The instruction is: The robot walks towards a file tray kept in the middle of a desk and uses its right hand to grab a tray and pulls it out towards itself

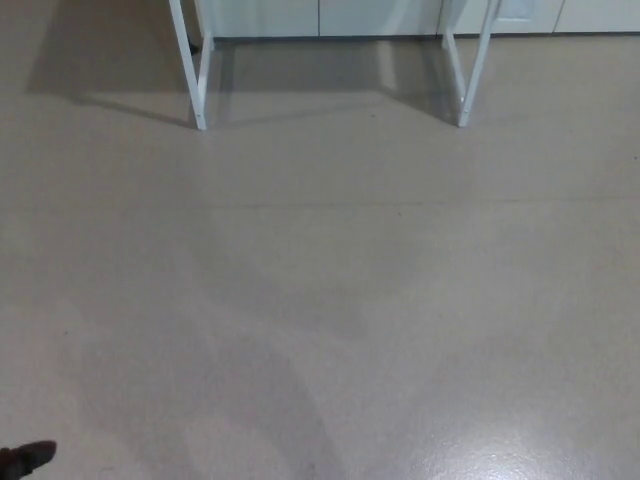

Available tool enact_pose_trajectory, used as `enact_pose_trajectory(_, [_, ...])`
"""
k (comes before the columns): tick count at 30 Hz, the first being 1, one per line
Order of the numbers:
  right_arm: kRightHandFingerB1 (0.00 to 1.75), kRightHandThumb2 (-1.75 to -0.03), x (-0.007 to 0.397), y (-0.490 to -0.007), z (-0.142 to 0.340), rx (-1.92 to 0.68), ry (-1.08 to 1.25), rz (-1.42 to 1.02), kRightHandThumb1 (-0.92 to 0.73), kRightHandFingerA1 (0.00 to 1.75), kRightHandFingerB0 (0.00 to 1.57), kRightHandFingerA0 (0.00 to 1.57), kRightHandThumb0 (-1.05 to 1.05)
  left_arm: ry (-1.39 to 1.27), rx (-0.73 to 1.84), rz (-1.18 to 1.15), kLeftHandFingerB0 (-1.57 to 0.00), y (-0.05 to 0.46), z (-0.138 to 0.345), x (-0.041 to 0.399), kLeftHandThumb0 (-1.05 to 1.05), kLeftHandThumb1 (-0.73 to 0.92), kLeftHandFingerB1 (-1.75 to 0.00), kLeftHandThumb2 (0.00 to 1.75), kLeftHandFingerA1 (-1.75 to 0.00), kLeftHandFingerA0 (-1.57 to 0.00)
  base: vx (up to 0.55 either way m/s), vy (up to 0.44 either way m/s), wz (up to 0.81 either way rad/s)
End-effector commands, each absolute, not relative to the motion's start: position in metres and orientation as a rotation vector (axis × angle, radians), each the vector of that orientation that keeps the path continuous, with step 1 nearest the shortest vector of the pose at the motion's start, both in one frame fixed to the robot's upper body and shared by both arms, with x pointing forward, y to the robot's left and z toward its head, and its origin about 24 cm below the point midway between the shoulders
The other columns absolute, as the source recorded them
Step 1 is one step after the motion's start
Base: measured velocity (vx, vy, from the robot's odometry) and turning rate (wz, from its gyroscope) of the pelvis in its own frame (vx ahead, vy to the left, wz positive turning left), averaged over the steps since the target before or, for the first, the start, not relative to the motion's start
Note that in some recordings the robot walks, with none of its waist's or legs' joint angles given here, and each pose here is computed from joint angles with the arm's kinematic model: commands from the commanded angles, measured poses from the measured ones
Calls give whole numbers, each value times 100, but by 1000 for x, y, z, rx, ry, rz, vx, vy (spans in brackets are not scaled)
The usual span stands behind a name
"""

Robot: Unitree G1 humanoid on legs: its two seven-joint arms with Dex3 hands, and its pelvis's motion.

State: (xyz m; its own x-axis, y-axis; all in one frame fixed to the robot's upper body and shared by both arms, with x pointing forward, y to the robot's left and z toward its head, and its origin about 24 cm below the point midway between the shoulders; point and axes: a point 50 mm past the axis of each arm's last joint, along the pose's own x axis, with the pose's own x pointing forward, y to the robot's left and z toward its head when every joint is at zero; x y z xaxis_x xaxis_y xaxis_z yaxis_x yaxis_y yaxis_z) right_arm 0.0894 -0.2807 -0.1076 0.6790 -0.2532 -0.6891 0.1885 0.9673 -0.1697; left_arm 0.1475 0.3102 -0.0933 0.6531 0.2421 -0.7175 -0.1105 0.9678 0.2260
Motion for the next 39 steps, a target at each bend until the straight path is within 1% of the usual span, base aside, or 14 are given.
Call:
enact_pose_trajectory(1, [41,-79,91,-285,-96,-4,618,-270,-52,44,18,25,-55,742,101,178,-16,321,-81,153,-35,31,-58,91,-69,-34,0,0,0])
enact_pose_trajectory(6, [41,-79,88,-285,-97,3,613,-268,-51,45,18,26,-56,744,91,174,-16,321,-80,151,-33,32,-58,92,-69,-35,0,0,0])
enact_pose_trajectory(7, [41,-79,89,-285,-96,1,611,-266,-51,44,18,26,-56,744,89,177,-19,322,-80,151,-36,44,-54,74,-75,-32,0,0,0])
enact_pose_trajectory(8, [30,-60,89,-284,-96,5,611,-267,-64,34,24,32,-48,744,91,178,-20,322,-80,151,-37,43,-55,75,-71,-33,0,0,0])
enact_pose_trajectory(9, [41,-78,89,-285,-97,-3,612,-265,-51,44,20,27,-54,745,93,176,-19,322,-80,151,-37,44,-55,75,-70,-32,0,0,0])
enact_pose_trajectory(12, [41,-78,90,-285,-97,-3,609,-262,-51,44,19,28,-54,741,100,162,-19,322,-79,153,-37,44,-55,77,-70,-31,0,0,0])
enact_pose_trajectory(13, [30,-61,92,-285,-97,2,605,-264,-64,36,27,38,-50,736,100,162,-19,322,-78,154,-36,44,-55,78,-70,-33,0,0,0])
enact_pose_trajectory(14, [41,-80,92,-284,-97,3,603,-255,-51,45,19,29,-57,733,115,157,-20,322,-78,156,-37,45,-56,78,-71,-35,0,0,0])
enact_pose_trajectory(26, [42,-81,91,-283,-98,-13,604,-232,-52,47,21,30,-58,731,126,164,-22,323,-78,156,-34,45,-58,78,-75,-35,-28,-16,6])
enact_pose_trajectory(27, [30,-60,90,-283,-98,-18,602,-231,-65,37,27,38,-52,731,131,164,-22,323,-77,156,-35,45,-57,78,-74,-36,24,155,-10])
enact_pose_trajectory(31, [30,-60,92,-282,-97,-20,596,-224,-65,39,27,39,-52,727,142,155,-22,324,-77,158,-38,43,-58,78,-73,-36,95,300,-11])
enact_pose_trajectory(32, [30,-59,92,-282,-98,-37,600,-226,-64,38,29,41,-52,730,142,163,-23,324,-77,158,-35,45,-57,75,-72,-39,165,404,-43])
enact_pose_trajectory(36, [31,-59,93,-282,-99,-27,600,-227,-63,40,29,41,-54,727,134,164,-23,324,-76,158,-34,45,-57,76,-75,-43,167,243,2])
enact_pose_trajectory(39, [31,-59,91,-281,-99,-29,600,-227,-63,38,29,41,-52,734,147,165,-24,324,-76,157,-34,44,-57,76,-77,-40,184,104,3])
